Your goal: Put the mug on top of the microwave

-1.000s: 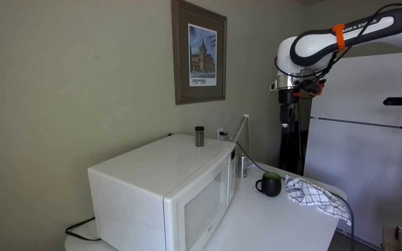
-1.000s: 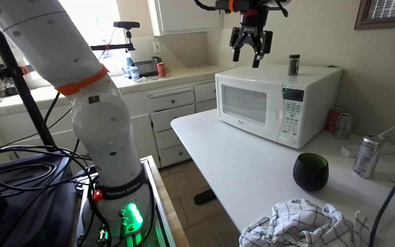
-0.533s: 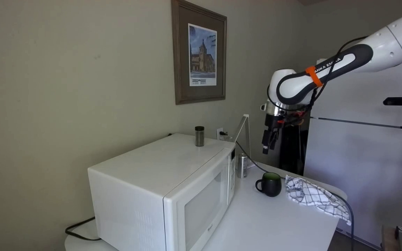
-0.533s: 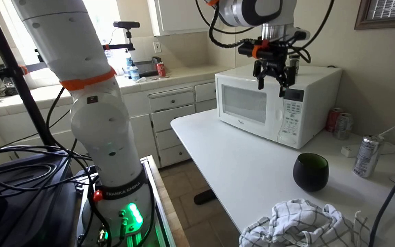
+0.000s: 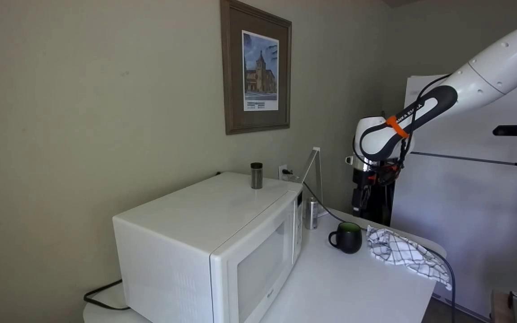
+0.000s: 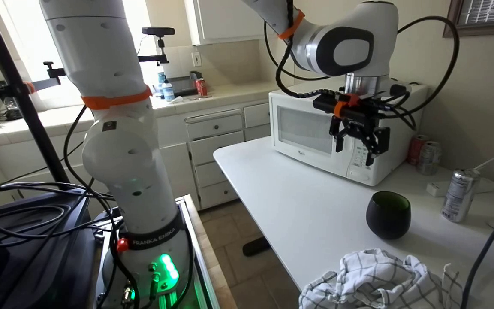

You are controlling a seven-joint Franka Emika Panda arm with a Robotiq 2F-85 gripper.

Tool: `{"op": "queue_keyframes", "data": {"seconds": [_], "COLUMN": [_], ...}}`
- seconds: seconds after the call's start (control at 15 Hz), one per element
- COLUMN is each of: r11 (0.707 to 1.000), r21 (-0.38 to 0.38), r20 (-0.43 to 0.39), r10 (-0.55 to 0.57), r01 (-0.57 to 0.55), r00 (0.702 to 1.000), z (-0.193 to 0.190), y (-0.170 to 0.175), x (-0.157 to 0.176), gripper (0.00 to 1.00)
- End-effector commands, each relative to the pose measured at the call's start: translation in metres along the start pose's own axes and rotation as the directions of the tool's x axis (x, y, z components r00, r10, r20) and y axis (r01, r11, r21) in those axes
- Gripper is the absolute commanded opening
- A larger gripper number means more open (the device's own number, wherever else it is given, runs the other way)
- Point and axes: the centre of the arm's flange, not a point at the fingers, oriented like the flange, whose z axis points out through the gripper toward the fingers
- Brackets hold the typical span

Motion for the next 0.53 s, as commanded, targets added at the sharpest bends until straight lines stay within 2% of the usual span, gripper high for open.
{"op": "queue_keyframes", "data": {"seconds": [0.0,0.13,0.33,0.47], "r11": [1.0,1.0,0.999,0.997], "r21": [0.0,-0.001,-0.007,-0.006], "r20": [-0.001,-0.002,-0.002,-0.033], "r10": [-0.003,-0.006,-0.041,-0.073], "r01": [0.003,0.006,0.041,0.073], "r00": [1.0,1.0,0.999,0.997], "z": [-0.001,-0.001,0.025,0.043], "y": [-0.001,-0.003,-0.002,-0.001], "x": [0.001,0.001,-0.007,-0.011], "gripper": [1.0,1.0,1.0,1.0]}}
